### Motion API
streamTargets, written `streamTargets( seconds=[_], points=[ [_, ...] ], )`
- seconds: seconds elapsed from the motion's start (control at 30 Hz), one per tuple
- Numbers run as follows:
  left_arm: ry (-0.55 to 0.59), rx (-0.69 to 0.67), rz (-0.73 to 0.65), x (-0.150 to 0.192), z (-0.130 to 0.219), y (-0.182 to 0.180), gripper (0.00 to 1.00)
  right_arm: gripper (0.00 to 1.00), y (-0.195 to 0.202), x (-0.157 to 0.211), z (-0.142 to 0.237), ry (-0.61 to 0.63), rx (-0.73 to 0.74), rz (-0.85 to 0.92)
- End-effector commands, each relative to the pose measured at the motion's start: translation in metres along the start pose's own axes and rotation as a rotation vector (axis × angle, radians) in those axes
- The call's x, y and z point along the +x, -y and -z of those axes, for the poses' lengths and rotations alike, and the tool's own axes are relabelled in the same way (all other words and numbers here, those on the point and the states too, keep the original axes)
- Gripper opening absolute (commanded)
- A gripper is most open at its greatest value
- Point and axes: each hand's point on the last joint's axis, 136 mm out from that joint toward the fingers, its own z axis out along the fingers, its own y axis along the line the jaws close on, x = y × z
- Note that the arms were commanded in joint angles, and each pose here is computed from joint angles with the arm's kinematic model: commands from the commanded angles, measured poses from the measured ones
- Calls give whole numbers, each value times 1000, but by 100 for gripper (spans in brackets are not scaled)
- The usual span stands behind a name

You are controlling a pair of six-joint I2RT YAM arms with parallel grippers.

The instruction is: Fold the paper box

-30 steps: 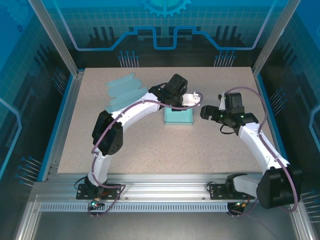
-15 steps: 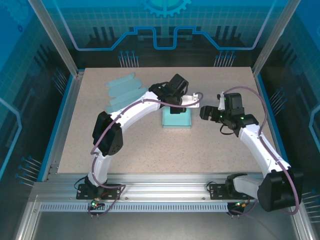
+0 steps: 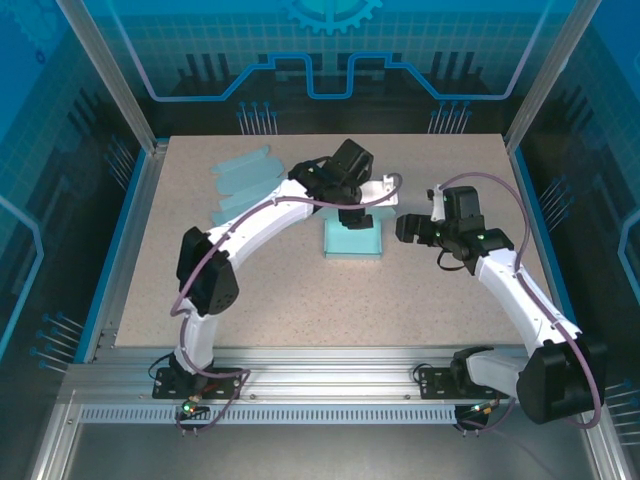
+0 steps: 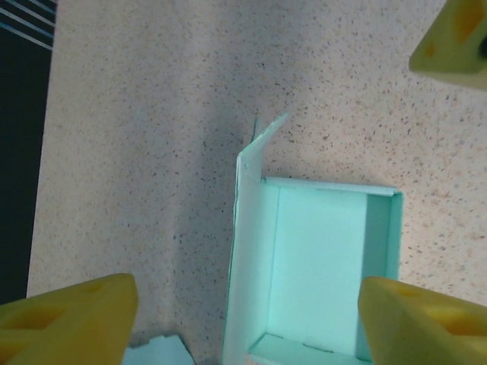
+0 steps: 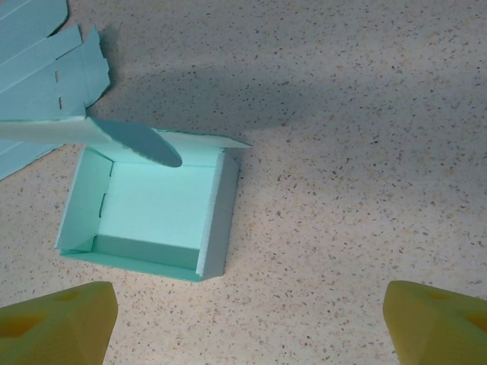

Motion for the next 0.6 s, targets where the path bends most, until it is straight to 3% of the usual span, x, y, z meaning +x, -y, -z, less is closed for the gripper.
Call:
streamTargets(
  seconds=[0.0, 0.03, 0.07, 0.33, 0.57],
  points=[
    [129, -149, 120, -17, 62, -31, 87, 89, -8, -14, 9, 44, 5, 67],
    [146, -182, 170, -13, 71, -37, 97, 88, -8, -14, 8, 43, 9, 75],
    [169, -211, 241, -6, 80, -42, 99, 87, -9, -14, 7, 43, 11, 88],
    [298, -396, 765, 96, 105, -48, 98, 81, -17, -21, -10, 29, 13, 244],
    [397, -411, 843, 128, 69, -24, 97, 81, -22, -31, -40, 31, -14, 377]
  ],
)
